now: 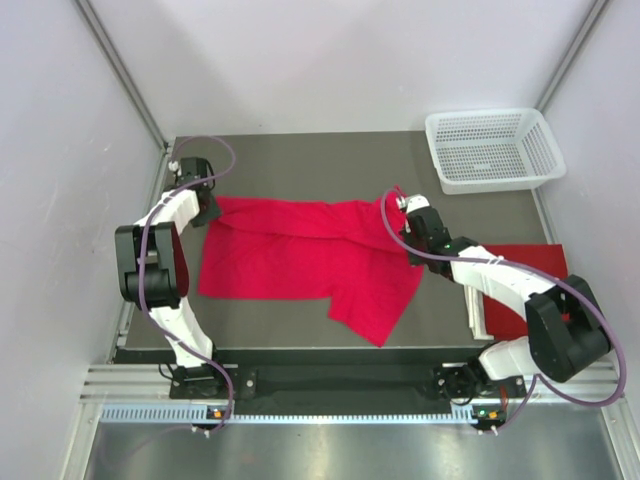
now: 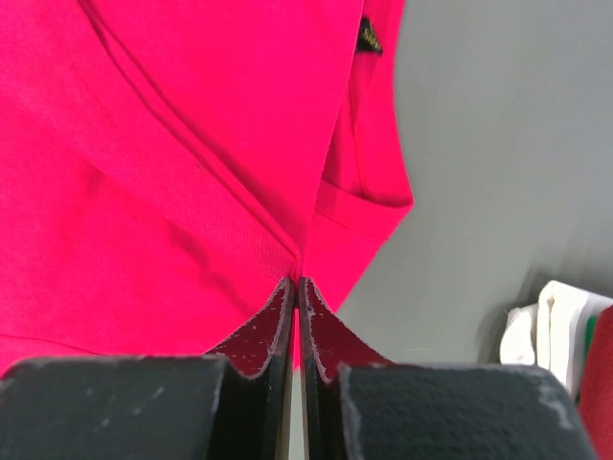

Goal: Fold and stack the t-shirts
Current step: Fold the tshirt

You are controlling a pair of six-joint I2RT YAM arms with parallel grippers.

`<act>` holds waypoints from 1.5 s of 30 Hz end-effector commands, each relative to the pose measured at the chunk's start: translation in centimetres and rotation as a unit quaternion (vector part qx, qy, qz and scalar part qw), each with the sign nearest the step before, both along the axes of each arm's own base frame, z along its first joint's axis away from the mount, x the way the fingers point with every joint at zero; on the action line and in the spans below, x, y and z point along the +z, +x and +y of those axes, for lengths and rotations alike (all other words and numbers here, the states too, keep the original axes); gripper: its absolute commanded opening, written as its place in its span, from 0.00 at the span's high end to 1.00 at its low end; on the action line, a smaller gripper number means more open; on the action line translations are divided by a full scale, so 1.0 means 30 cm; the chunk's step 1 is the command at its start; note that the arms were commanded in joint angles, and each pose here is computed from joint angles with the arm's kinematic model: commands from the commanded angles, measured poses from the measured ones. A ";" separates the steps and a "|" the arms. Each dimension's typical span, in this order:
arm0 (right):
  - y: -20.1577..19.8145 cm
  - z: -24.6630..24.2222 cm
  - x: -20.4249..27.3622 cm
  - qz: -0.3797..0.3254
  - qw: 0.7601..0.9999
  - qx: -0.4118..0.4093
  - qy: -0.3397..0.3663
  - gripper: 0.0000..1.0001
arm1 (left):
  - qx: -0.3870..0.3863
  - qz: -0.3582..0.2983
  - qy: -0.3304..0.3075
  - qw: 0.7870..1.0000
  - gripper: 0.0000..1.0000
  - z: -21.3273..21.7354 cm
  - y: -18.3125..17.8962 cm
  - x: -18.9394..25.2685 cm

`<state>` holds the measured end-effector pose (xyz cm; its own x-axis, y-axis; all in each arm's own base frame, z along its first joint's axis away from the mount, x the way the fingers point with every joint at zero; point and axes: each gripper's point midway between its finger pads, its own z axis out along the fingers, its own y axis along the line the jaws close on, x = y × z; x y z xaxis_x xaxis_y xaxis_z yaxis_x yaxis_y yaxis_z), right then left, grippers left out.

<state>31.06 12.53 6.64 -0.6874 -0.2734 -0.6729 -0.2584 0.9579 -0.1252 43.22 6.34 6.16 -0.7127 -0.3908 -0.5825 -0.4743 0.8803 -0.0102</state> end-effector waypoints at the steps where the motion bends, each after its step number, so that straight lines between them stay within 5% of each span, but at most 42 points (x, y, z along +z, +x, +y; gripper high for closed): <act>1: 0.052 0.024 0.089 -0.033 0.999 -0.008 0.015 0.99 | 0.018 -0.066 -0.006 0.998 0.57 0.001 0.051 0.103; 7: 0.061 0.038 0.107 -0.034 0.999 0.000 0.020 0.99 | 0.157 -0.114 -0.037 0.980 0.58 0.035 0.002 0.192; 15: 0.076 0.052 0.135 -0.042 0.999 0.006 0.025 0.99 | 0.317 -0.122 -0.135 0.931 0.58 0.084 -0.013 0.180; 27: 0.079 0.065 0.133 -0.040 0.999 0.017 0.026 0.99 | 0.343 -0.098 -0.219 0.908 0.51 0.025 0.024 0.026; 45: 0.084 0.069 0.128 -0.038 0.999 0.019 0.027 0.99 | 0.376 -0.095 -0.211 0.898 0.53 0.050 0.021 -0.014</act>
